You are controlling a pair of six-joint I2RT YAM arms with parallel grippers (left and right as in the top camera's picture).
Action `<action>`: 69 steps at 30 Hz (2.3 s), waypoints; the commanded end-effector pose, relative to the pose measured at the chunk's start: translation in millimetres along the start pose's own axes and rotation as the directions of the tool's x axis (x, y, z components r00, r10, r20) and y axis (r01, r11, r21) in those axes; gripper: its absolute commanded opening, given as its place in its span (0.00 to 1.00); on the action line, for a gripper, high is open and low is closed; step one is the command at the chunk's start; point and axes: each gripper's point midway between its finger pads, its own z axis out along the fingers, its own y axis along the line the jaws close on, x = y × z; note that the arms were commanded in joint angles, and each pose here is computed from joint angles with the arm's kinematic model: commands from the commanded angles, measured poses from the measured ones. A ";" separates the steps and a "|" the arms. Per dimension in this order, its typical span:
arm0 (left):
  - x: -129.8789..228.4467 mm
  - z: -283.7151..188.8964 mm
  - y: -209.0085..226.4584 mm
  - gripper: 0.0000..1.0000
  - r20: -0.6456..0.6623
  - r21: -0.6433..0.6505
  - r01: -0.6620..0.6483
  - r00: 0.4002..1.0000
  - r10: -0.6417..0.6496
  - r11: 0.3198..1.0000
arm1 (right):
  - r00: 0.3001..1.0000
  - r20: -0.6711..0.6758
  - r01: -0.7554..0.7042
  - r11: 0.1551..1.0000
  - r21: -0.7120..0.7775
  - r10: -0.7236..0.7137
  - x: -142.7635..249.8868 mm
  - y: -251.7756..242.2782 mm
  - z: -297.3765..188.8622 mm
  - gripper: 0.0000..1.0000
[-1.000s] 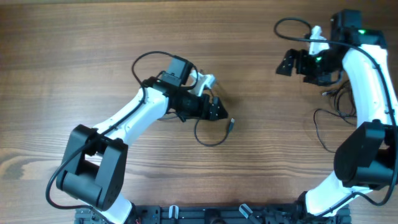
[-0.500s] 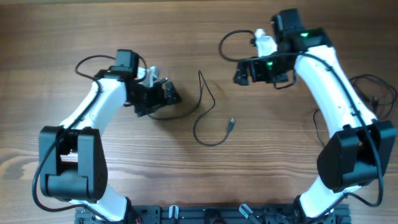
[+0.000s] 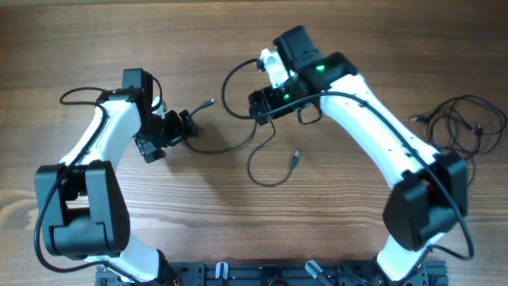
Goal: Untangle cables
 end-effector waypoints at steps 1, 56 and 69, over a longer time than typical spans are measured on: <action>-5.2 -4.3 10.1 1.00 0.027 -0.031 0.048 0.999 -0.047 0.998 | 0.992 -0.101 -0.065 0.996 0.062 0.072 17.3 -8.5 45.0 0.94; -1.7 -4.1 11.0 1.00 0.012 -0.034 0.052 0.999 -0.051 0.998 | 0.396 0.836 -0.892 0.376 0.252 0.380 63.4 -337.8 -358.4 0.04; 0.1 -4.1 11.7 1.00 0.005 -0.038 0.054 0.999 -0.053 0.998 | 0.395 0.833 -0.894 0.372 0.251 0.387 63.3 -340.4 -355.1 0.04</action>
